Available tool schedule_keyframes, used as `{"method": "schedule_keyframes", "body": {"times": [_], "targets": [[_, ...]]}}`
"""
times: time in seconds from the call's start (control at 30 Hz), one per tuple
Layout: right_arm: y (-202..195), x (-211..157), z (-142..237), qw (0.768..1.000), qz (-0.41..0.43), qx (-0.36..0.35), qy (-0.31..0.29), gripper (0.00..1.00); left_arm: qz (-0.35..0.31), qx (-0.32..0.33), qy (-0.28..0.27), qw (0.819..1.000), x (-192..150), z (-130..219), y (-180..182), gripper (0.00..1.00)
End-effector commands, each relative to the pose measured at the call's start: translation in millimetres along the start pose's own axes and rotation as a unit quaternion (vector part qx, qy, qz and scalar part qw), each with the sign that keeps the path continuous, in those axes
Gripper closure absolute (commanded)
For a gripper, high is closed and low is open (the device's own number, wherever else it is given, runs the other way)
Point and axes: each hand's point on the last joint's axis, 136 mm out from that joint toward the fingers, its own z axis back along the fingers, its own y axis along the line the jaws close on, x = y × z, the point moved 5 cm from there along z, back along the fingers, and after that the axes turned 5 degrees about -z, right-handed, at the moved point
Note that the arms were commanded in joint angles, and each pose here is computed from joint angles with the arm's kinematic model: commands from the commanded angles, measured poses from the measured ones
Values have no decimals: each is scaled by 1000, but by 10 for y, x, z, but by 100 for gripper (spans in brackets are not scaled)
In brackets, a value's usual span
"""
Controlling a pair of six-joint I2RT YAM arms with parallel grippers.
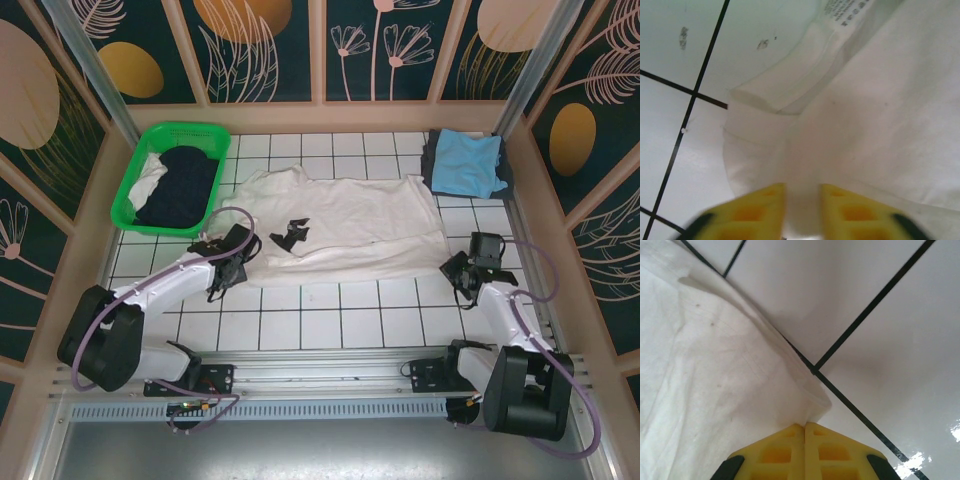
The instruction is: Fold and stack the t-shirts
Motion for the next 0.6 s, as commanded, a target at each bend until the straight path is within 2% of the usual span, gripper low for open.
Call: {"method": "schedule_keyframes", "body": {"times": [0.0, 0.03, 0.13, 0.23, 0.37, 0.57], "targets": [[247, 181, 207, 998, 18, 49, -28, 77, -3, 17, 5, 1000, -12, 26, 81, 54], [324, 206, 241, 997, 29, 66, -27, 70, -3, 13, 0, 1000, 21, 59, 73, 49], [528, 295, 305, 993, 61, 99, -23, 53, -8, -4, -15, 1000, 156, 183, 14, 42], [676, 372, 221, 990, 90, 112, -13, 45, -20, -27, -35, 999, 347, 303, -101, 41], [814, 454, -69, 988, 119, 98, 21, 43, -41, -88, -38, 995, 535, 358, -417, 39], [930, 486, -545, 985, 168, 17, 44, 47, -71, -141, -32, 987, 615, 310, -853, 38]]}}
